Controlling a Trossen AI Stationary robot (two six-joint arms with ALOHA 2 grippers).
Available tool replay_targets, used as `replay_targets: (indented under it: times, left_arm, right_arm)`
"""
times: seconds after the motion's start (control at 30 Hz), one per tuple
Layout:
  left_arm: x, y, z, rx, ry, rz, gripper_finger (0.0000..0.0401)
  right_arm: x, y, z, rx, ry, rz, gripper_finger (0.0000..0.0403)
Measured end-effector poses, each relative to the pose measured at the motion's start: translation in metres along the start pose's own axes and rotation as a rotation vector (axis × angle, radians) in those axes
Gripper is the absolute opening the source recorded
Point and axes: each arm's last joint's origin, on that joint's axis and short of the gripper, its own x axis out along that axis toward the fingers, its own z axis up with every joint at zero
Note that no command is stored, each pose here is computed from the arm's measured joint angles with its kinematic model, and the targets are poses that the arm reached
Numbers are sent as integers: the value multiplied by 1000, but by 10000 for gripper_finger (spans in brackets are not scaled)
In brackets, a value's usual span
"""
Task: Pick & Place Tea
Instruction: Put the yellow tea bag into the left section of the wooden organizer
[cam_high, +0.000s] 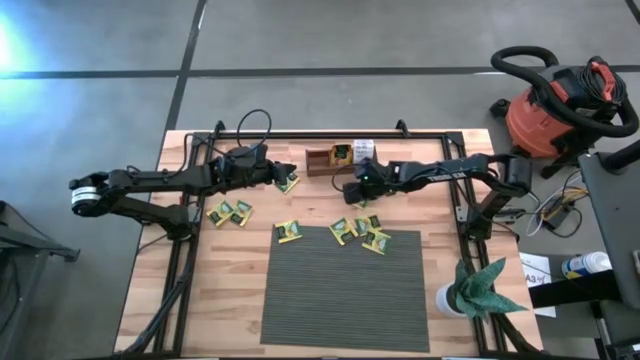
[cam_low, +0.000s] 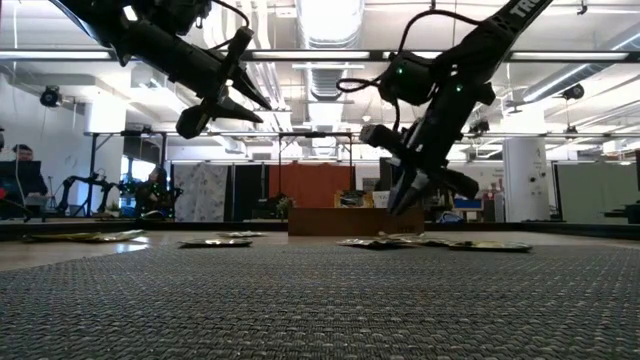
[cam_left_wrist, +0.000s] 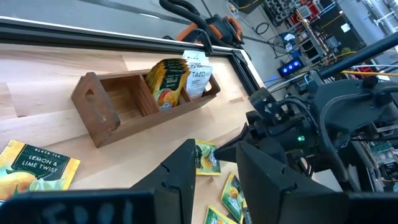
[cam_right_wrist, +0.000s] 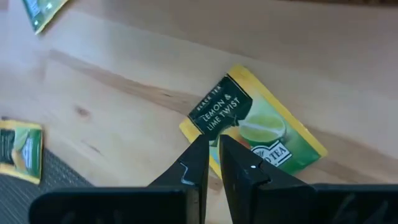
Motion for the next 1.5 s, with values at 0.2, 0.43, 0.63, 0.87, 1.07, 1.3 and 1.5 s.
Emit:
replay_targets:
  times: [0.2, 0.43, 0.63, 0.87, 1.07, 1.3, 1.5]
  left_arm:
    - [0, 1, 1, 7, -29, 23, 110]
    - [0, 2, 3, 8, -81, 63, 110]
    - [0, -3, 7, -59, -124, 8, 110]
    - [0, -4, 7, -73, -129, 1, 110]
    - [23, 2, -4, -66, -84, 14, 110]
    - [74, 10, -27, -65, 56, -41, 110]
    - [112, 15, -49, -23, 207, -33, 110]
  right_arm:
    - [-18, 8, 0, -135, -29, 55, 38]
    - [-36, 10, 3, -232, -64, 89, 38]
    - [-53, 8, 2, -339, -69, 74, 38]
    - [-56, -15, -5, -385, 72, -109, 38]
    - [-42, -20, -3, -362, 138, -120, 38]
    - [-20, -23, -2, -276, 154, -151, 38]
    - [-8, -26, -4, -284, 180, -180, 38]
